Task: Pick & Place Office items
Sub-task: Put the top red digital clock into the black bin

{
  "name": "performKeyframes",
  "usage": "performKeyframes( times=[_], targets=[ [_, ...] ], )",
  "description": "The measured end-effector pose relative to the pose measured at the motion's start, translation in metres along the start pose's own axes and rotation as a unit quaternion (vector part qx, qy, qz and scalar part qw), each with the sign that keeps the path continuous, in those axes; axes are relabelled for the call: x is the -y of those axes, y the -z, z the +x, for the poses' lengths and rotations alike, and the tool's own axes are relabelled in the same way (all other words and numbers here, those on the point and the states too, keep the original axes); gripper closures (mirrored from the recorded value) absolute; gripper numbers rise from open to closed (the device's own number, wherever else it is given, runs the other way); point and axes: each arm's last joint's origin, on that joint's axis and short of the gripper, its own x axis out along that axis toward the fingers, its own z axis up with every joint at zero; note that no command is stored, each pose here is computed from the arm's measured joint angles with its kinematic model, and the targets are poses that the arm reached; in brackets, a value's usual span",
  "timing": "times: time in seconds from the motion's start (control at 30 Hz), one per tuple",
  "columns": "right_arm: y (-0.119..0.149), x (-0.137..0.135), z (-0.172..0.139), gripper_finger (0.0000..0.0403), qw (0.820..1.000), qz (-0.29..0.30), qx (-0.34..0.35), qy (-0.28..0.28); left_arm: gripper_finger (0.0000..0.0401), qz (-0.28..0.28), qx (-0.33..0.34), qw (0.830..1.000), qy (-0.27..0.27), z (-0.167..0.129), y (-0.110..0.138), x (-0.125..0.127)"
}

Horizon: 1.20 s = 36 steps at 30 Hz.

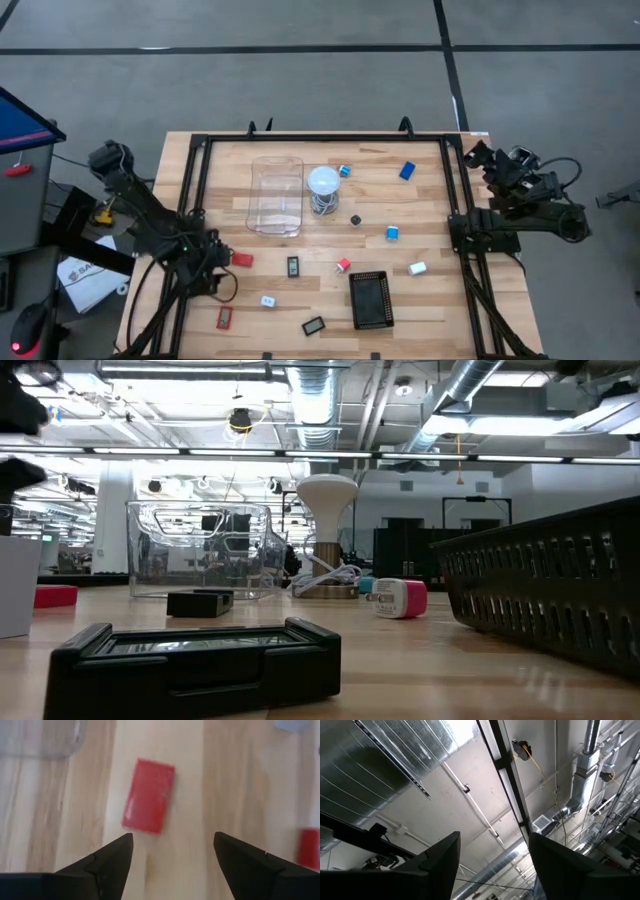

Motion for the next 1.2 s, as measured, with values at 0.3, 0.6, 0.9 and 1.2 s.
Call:
performKeyframes(
  times=[0.3, 0.6, 0.9, 1.2],
  targets=[
    [0.011, 0.006, 0.008, 0.0175, 1.000, 0.006, -0.017, 0.014, 0.0121, 0.041, 0.023, 0.999, 0.010, 0.017, -0.003, -0.021],
    [0.012, 0.007, 0.010, 0.0175, 1.000, 0.009, -0.015, 0.012, 0.0122, 0.058, 0.021, 0.997, 0.052, 0.031, -0.001, -0.029],
    [0.012, 0.006, 0.010, 0.0175, 1.000, 0.008, -0.015, 0.011, 0.0141, 0.061, -0.010, 0.998, 0.034, 0.041, 0.004, -0.031],
    [0.012, 0.006, 0.010, 0.0175, 1.000, 0.009, -0.015, 0.012, 0.0254, 0.035, 0.012, 0.998, 0.051, 0.045, -0.001, -0.024]
  ],
)
